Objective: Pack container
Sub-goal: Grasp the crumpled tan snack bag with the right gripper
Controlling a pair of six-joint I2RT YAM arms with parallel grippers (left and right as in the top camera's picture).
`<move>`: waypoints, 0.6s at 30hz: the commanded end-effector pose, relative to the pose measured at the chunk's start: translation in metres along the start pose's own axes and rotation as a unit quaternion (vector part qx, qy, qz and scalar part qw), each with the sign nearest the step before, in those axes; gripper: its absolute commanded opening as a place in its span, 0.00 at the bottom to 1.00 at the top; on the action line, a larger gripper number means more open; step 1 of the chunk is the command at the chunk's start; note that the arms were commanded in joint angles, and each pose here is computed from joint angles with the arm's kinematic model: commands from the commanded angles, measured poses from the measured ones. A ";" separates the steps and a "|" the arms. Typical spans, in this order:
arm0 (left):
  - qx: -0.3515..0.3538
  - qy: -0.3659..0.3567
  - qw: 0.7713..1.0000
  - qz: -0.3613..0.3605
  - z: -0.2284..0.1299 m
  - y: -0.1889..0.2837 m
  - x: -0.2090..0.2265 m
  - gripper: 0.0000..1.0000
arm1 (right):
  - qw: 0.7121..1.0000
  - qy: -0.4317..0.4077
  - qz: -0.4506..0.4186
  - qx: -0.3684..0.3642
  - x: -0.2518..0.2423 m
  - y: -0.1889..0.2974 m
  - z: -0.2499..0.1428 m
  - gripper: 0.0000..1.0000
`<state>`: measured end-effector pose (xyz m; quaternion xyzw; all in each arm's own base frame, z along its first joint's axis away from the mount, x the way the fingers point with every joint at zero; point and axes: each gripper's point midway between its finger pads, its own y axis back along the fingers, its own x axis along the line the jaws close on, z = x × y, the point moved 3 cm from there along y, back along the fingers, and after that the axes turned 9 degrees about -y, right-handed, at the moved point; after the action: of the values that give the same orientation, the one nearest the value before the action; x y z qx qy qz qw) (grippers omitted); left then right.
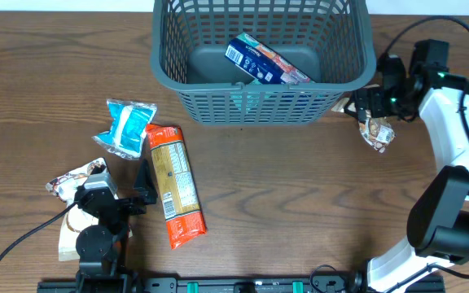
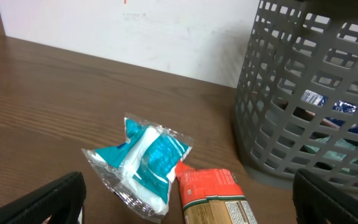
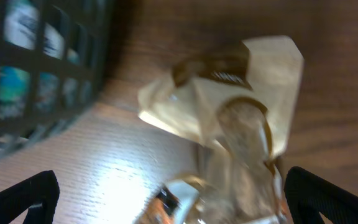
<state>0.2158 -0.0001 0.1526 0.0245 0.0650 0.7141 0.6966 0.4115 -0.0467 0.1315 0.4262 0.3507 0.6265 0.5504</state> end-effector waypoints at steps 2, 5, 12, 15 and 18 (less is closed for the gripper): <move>0.030 -0.001 1.000 0.007 -0.018 -0.001 0.003 0.99 | 1.000 0.010 -0.004 0.002 0.003 -0.007 0.001 0.99; 0.030 -0.001 1.000 0.007 -0.018 -0.001 0.003 0.99 | 1.000 0.006 -0.013 0.003 -0.001 -0.006 0.000 0.99; 0.030 -0.001 1.000 0.007 -0.018 -0.001 0.003 0.99 | 0.997 -0.036 -0.064 0.009 -0.029 -0.002 -0.004 0.99; 0.030 -0.001 1.000 0.007 -0.018 -0.001 0.003 0.99 | 0.997 -0.040 -0.070 0.009 -0.034 -0.002 -0.005 0.99; 0.030 -0.001 1.000 0.007 -0.018 -0.001 0.003 0.99 | 0.995 -0.046 -0.089 0.019 -0.040 -0.005 -0.009 0.99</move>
<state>0.2158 0.0000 0.1526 0.0245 0.0650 0.7142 0.6965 0.4091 -0.0775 0.1292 0.4212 0.3633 0.5739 0.6011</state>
